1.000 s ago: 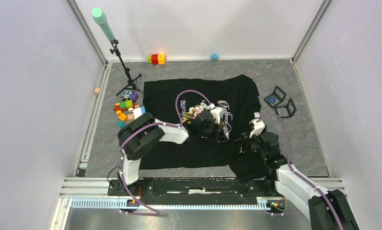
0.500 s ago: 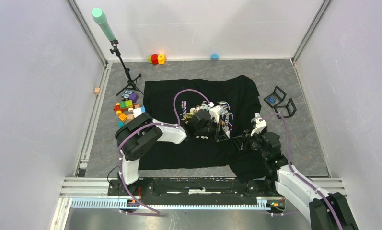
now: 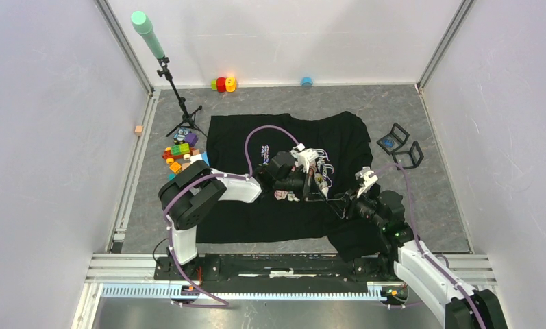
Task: Pin the brooch onto the clothing
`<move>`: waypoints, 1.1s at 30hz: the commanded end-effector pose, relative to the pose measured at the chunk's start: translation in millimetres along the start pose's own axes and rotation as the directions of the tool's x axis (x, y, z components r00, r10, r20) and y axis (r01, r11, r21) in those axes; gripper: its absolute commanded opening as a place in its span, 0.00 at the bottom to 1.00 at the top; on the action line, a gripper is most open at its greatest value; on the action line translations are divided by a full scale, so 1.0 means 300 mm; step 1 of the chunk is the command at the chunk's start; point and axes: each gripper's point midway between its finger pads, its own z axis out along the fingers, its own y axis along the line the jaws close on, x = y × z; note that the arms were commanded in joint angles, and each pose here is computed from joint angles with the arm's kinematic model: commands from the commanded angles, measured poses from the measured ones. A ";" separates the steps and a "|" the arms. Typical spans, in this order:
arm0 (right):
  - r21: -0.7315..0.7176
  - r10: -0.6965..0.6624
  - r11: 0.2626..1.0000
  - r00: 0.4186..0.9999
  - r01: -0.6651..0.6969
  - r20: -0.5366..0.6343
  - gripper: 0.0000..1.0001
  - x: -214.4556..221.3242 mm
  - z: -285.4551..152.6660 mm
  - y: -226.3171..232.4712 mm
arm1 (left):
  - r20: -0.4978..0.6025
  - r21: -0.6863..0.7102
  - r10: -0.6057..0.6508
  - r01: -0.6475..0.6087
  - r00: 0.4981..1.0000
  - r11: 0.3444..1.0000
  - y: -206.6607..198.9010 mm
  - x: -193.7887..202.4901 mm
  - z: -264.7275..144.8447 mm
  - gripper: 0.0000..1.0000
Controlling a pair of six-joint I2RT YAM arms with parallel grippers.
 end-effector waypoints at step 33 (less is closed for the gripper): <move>-0.090 -0.092 0.991 0.993 0.099 0.079 0.18 -0.132 0.015 0.059 | -0.056 0.136 0.051 -0.043 0.997 0.990 -0.119 -0.006 -0.032 0.02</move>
